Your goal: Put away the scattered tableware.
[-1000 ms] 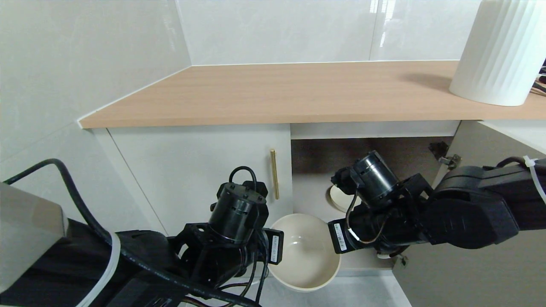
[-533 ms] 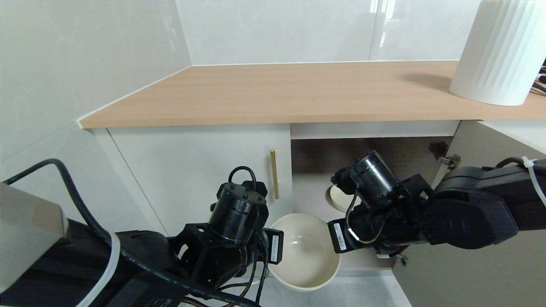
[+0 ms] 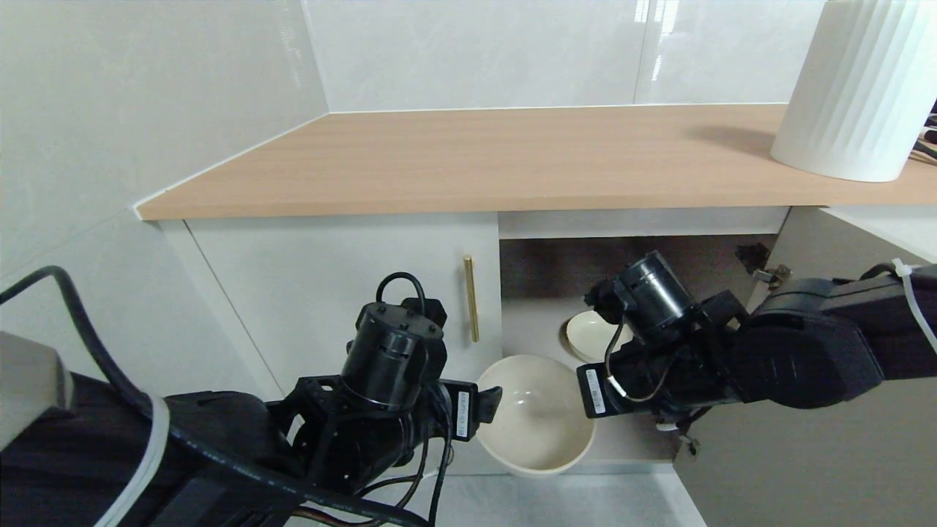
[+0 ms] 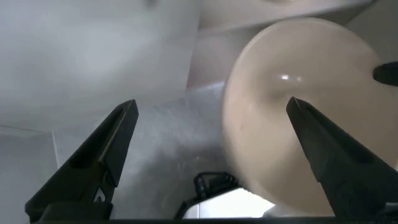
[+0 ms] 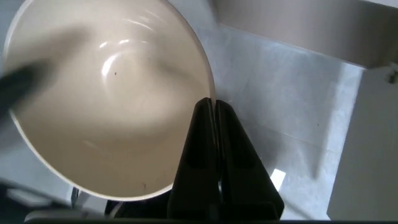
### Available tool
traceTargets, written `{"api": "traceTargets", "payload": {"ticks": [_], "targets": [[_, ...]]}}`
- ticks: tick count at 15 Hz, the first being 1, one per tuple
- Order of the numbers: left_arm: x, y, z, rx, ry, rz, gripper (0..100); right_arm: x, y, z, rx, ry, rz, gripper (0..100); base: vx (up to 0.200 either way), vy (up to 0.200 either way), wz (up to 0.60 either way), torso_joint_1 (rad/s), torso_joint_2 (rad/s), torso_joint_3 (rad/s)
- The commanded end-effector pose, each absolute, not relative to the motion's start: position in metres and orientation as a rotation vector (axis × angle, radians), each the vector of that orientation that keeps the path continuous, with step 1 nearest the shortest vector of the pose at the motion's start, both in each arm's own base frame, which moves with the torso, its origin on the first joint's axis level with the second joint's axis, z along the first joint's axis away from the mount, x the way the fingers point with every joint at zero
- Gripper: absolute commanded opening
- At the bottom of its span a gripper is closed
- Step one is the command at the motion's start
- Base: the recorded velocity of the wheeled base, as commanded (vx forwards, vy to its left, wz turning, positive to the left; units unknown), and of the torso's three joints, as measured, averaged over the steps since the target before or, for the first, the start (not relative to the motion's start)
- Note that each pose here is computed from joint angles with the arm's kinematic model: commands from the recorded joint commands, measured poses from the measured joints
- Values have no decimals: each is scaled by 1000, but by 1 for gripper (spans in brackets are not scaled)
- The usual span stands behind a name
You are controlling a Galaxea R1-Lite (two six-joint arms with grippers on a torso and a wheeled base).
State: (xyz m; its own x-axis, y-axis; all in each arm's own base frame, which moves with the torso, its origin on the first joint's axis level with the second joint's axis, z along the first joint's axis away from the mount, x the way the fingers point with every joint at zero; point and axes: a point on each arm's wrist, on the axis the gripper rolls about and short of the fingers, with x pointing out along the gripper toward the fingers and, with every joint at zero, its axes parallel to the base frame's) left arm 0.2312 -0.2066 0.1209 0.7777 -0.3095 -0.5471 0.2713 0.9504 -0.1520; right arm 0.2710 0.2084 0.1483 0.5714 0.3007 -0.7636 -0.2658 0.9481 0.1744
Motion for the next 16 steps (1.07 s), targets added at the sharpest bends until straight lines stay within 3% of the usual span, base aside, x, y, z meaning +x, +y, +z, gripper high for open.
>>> {"api": "traceTargets", "payload": {"ticks": [1,4,11,16], "targets": [[229,-198,138,-101,554,-309,100,307,173,140,107,904,197,0,0,0,0,0,0,0],[229,-197,137,-99,558,-305,100,352,134,120,225,898,32,0,0,0,0,0,0,0],[230,-197,135,-92,565,-305,100,378,124,103,328,643,2,0,0,0,0,0,0,0],[229,-197,136,-92,564,-305,100,399,116,85,330,627,-69,0,0,0,0,0,0,0]]}}
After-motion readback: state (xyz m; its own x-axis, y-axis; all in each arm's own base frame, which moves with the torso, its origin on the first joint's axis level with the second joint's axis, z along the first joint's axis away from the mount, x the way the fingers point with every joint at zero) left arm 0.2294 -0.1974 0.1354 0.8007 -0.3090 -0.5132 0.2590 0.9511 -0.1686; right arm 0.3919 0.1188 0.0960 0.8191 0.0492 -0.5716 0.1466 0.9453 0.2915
